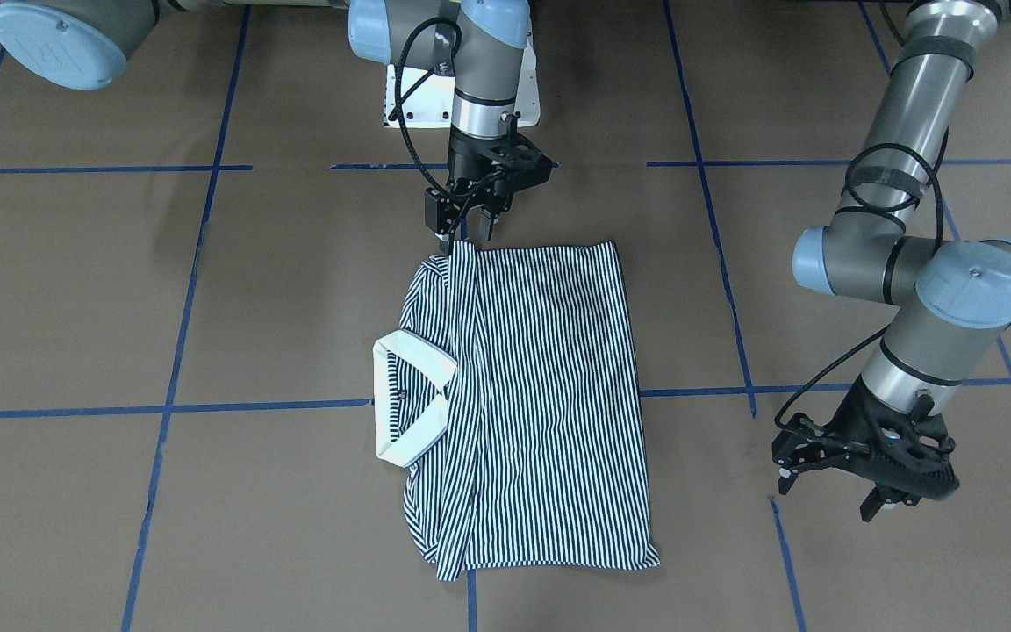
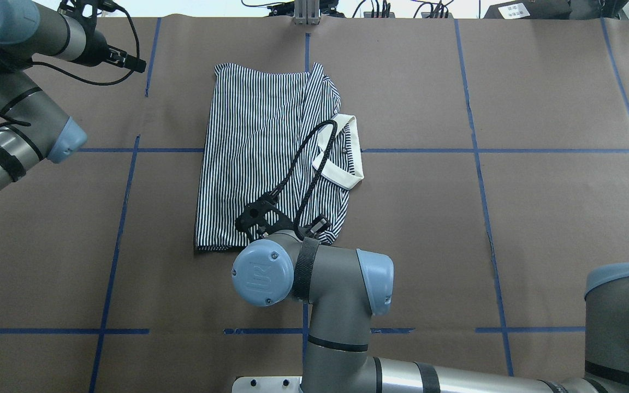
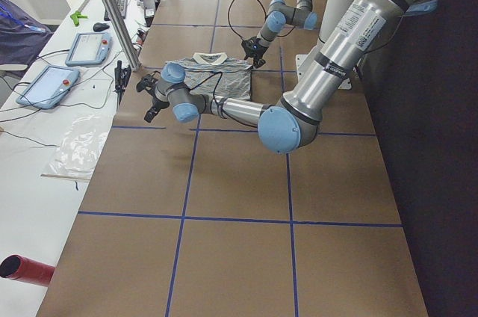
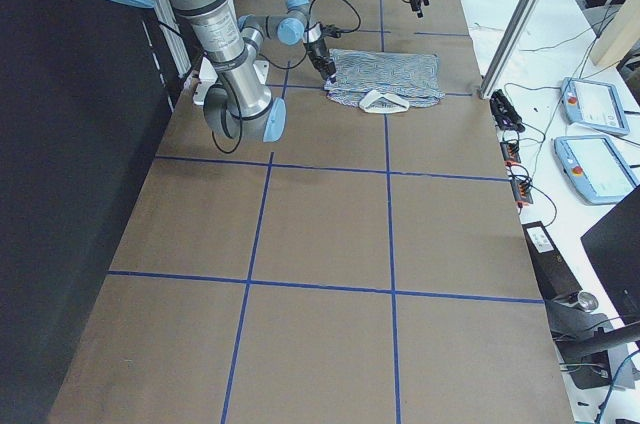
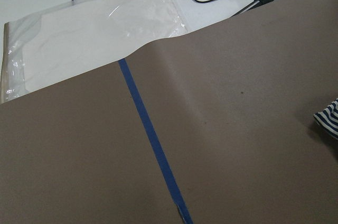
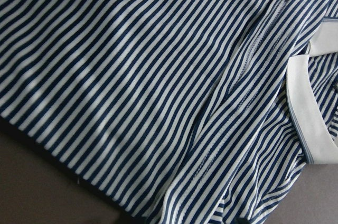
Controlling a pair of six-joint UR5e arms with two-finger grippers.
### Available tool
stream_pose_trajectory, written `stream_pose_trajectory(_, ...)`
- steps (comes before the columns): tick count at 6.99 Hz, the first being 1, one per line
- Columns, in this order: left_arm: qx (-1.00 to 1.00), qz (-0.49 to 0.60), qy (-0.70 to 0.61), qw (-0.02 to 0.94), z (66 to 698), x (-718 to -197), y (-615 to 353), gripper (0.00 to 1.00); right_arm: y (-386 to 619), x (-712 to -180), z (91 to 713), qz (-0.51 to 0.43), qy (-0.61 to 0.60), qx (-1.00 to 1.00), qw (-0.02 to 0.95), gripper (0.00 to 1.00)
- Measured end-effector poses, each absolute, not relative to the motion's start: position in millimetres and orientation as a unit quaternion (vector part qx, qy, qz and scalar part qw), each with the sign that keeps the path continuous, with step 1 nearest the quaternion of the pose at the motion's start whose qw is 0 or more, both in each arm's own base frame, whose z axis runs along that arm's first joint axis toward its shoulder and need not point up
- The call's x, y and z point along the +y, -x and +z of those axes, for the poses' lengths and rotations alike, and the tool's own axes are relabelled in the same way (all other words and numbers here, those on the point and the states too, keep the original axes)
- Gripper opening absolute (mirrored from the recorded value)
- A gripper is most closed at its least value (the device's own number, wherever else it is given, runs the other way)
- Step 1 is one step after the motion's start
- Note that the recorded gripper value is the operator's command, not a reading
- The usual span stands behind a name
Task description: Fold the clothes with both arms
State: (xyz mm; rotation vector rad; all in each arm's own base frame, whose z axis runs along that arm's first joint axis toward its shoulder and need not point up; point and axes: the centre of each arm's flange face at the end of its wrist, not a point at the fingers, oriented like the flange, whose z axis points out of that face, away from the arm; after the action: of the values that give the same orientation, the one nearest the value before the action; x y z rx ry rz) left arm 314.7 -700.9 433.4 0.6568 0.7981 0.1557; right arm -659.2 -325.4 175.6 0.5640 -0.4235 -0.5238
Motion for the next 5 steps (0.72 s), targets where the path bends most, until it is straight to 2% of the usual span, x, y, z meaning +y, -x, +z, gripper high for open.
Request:
stream_pose_trajectory(2,0.384,0.071,-0.312,0.866,432.9,-700.7,-315.3,1.00,660.5,-326.0,177.9,-0.270,-0.276,-0.197,0.901,0.57)
stream_pose_trajectory(5,0.384,0.071,-0.312,0.866,433.2,-700.5,-315.3,1.00,661.1,-325.8,176.0,-0.276,-0.279,-0.197,0.898,0.49)
